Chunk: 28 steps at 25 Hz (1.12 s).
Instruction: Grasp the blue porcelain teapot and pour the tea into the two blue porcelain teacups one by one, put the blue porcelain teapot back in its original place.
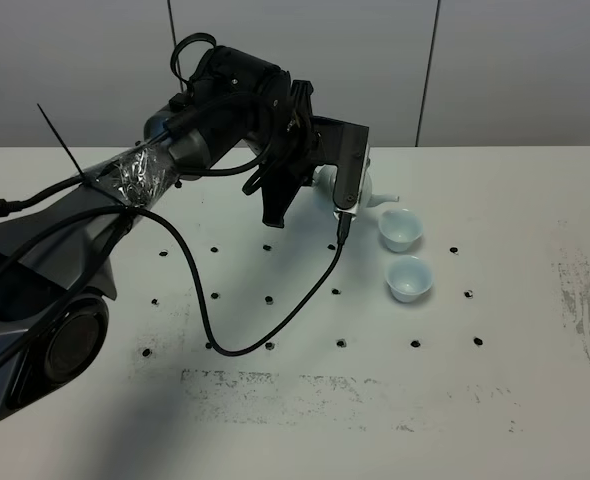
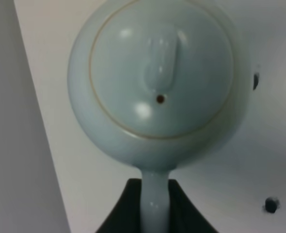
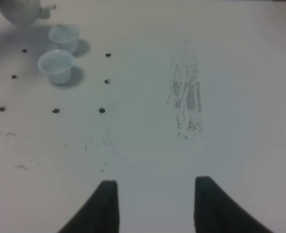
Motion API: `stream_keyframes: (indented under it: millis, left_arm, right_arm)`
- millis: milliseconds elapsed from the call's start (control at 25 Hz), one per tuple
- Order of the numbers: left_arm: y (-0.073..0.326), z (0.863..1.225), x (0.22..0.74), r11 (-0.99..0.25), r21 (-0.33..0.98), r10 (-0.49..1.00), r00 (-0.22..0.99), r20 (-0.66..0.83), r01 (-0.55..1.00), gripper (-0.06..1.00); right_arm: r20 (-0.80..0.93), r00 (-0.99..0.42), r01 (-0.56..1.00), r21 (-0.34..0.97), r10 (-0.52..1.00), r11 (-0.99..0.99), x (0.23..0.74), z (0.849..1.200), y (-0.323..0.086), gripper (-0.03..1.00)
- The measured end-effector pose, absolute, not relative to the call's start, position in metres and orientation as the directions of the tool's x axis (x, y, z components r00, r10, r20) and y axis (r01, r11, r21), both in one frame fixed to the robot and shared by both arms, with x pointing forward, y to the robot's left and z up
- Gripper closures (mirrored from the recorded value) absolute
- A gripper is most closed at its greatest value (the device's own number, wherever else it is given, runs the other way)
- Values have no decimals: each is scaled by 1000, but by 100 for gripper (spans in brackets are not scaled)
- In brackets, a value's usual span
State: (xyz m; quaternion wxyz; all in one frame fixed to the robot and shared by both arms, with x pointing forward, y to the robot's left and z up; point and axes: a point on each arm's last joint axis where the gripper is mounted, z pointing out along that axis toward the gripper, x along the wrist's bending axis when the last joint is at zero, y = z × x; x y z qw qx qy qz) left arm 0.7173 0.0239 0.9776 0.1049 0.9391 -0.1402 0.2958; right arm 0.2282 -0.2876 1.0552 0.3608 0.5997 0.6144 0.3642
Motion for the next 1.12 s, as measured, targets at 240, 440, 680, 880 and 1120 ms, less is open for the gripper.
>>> stream_keyframes:
  millis: [240,440,680,880,1120]
  left_arm:
    - [14,978,712,-931,22,-278,748,603,-364,90]
    - [4,980,706,-916,-64,-347,705,619,-395,90]
    - [-5,982,702,-897,-140,-407,656,636,-420,90]
    - [-8,983,700,-884,-187,-441,628,641,-429,90]
    - [-9,984,700,-876,-217,-461,614,641,-431,90]
  right_arm:
    - [-7,-20,474,880,1000,15,228,1055,-288,62]
    - [-7,-20,474,880,1000,15,228,1055,-288,62]
    - [-6,-20,475,880,1000,15,228,1055,-288,62]
    - [-6,-20,475,880,1000,15,228,1055,-288,62]
    - [-6,-20,475,880,1000,15,228,1055,-288,62]
